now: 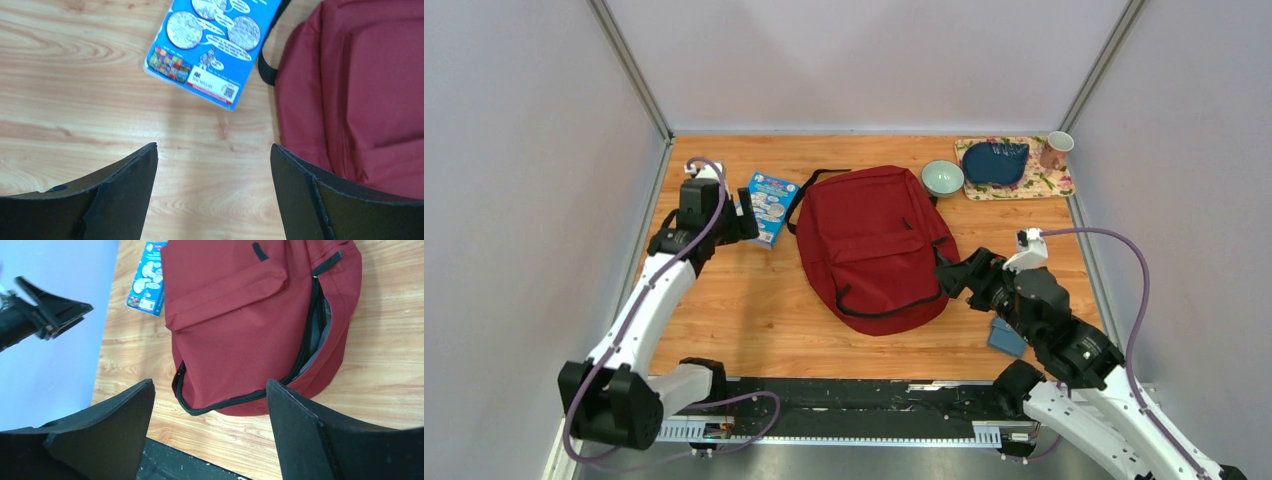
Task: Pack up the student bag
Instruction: Adjust the book at the center of the board.
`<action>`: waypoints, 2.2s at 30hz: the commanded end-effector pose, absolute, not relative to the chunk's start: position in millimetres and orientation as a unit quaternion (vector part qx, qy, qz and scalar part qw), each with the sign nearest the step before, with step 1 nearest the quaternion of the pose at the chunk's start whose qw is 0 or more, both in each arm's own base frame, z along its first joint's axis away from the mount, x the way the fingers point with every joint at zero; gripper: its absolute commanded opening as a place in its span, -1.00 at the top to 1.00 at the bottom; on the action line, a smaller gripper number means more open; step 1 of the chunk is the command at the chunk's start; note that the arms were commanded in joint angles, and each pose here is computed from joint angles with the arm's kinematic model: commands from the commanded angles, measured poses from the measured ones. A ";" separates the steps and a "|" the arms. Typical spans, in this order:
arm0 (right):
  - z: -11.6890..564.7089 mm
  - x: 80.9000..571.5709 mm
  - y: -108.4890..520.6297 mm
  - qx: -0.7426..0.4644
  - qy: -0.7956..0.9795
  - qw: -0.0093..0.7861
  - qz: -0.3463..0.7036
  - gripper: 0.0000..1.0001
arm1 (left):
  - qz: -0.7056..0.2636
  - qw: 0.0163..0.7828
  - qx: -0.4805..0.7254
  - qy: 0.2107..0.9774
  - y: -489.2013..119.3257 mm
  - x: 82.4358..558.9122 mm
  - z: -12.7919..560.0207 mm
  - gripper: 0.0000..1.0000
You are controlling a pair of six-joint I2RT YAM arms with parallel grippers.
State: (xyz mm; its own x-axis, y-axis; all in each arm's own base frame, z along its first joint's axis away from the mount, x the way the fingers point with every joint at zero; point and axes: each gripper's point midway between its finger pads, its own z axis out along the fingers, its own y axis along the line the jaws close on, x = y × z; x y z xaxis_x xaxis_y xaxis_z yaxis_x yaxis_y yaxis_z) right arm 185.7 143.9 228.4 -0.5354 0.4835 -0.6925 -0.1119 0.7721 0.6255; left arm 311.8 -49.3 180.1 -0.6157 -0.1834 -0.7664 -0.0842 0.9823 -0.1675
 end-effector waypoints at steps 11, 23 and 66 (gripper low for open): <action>243.5 176.8 125.6 0.107 0.803 0.499 0.308 -0.75 | -0.052 0.385 -0.061 0.919 5.2 391.8 139.9 -0.79; 235.7 188.4 144.2 0.069 0.831 0.472 0.286 -0.81 | -0.121 0.381 -0.020 0.917 0.6 444.2 94.0 -0.79; 211.5 184.2 181.8 0.063 0.833 0.413 0.362 -0.82 | -0.192 0.277 -0.122 0.934 -42.7 278.4 38.5 1.00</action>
State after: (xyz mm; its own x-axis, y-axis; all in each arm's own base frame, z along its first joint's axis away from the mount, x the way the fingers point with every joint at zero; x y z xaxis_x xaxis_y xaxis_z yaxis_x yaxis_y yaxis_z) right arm 180.9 164.7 200.2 -0.6475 0.3699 -0.6663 -0.1534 0.7931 0.5894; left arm 324.9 -33.0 47.8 -0.7896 -0.2909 -0.5403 -0.0533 0.9097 -0.4119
